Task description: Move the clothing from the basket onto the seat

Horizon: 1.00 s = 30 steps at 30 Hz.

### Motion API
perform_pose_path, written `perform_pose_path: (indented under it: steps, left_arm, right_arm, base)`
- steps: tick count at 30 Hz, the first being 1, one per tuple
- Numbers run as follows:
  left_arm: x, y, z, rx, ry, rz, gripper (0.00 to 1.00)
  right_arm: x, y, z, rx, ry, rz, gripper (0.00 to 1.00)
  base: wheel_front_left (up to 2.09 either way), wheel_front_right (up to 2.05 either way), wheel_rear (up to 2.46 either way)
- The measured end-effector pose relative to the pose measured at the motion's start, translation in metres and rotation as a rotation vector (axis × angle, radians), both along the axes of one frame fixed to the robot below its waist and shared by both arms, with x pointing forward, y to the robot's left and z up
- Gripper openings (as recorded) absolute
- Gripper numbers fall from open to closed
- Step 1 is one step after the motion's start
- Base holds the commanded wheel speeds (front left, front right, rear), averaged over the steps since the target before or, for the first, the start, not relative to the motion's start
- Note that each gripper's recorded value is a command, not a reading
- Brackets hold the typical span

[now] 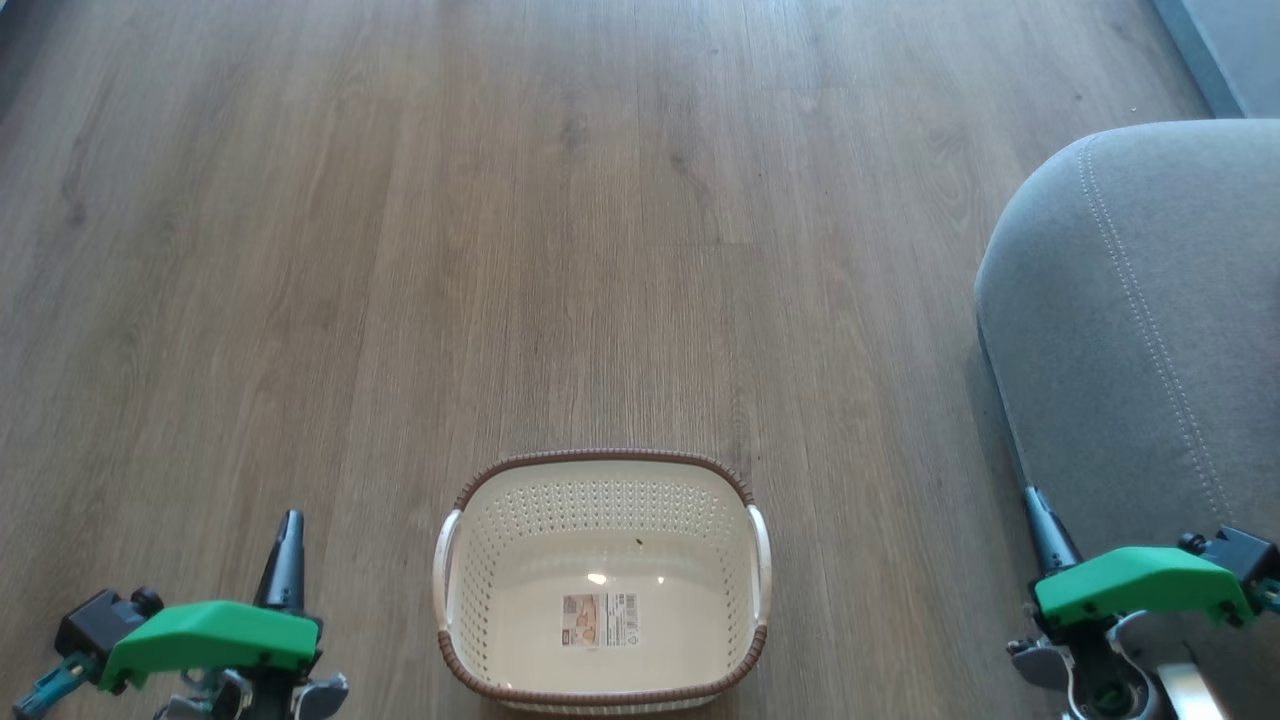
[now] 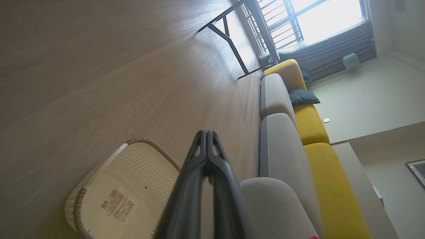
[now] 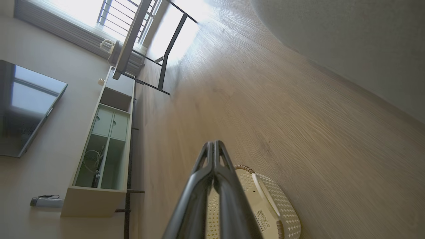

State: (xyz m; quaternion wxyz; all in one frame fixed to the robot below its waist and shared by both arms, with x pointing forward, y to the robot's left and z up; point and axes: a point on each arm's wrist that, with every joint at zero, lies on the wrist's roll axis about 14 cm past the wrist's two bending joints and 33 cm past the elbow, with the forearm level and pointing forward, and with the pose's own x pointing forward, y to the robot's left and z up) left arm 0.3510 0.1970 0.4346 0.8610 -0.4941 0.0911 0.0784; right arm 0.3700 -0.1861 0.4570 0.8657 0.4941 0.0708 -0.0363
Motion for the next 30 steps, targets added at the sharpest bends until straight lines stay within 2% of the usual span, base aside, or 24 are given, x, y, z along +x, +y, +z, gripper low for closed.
perform_pose_path:
  steps: [30]
  left_arm:
    - [0.012,-0.004,0.019,-0.319,-0.064,0.027,0.0]
  right_arm:
    - [0.002,-0.013,0.009,0.316,-0.023,-0.07,0.0]
  base:
    - [0.0,0.0,0.0]
